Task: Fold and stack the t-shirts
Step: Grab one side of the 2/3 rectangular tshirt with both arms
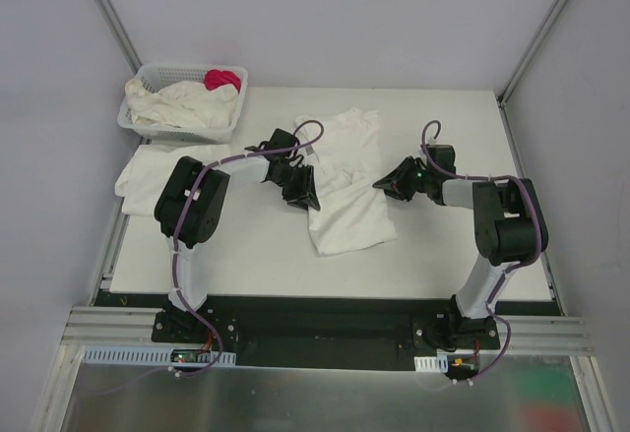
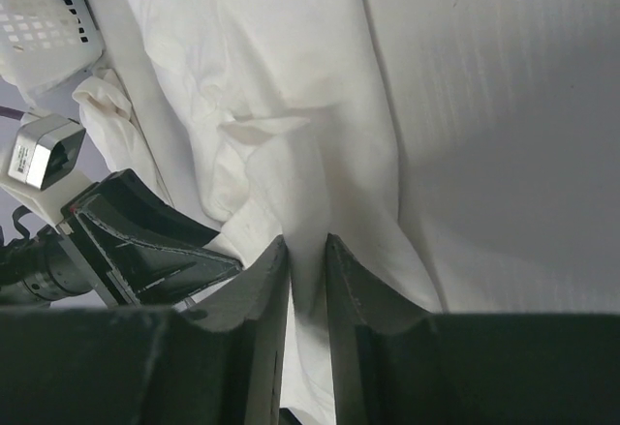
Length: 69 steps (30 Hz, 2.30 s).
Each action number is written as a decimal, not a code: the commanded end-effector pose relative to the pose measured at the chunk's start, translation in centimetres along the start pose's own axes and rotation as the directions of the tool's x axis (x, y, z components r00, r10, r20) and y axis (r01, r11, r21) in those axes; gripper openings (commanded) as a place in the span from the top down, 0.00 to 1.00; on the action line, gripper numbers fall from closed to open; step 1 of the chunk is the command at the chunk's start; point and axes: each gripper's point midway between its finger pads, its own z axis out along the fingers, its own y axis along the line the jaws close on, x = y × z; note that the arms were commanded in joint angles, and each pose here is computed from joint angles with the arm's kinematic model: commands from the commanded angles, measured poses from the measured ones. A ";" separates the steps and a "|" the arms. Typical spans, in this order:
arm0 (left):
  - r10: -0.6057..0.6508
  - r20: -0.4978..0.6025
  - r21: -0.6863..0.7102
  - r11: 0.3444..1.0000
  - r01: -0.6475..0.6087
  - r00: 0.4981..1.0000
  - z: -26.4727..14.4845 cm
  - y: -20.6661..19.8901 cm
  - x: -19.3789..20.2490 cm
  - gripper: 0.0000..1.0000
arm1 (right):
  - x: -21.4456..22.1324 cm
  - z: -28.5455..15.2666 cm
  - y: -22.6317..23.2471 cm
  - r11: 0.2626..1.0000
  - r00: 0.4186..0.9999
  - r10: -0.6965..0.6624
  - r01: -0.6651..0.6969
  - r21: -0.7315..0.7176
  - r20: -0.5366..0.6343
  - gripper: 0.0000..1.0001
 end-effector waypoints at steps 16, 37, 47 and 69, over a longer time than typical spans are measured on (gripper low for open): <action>0.042 0.044 -0.013 0.999 -0.041 0.998 -1.0 -1.1 -1.1 0.93 | 0.7 1.1 0.8 0.998 1.000 -0.013 0.012 -0.058 -0.013 0.81; 0.078 0.081 -0.024 0.997 -0.076 0.994 -4.9 -3.7 -1.3 0.93 | 1.7 0.8 1.0 0.998 1.000 -0.006 0.006 -0.063 -0.010 0.99; 0.104 0.040 0.005 0.994 -0.105 0.994 -3.9 -4.7 -0.2 0.91 | 1.8 0.0 2.0 0.995 1.000 -0.005 0.006 -0.103 0.011 0.99; 0.221 0.156 -0.019 0.975 -0.221 0.963 -6.1 -7.5 -4.5 0.91 | 0.8 -0.2 3.6 0.992 0.998 -0.048 0.054 -0.113 0.051 0.99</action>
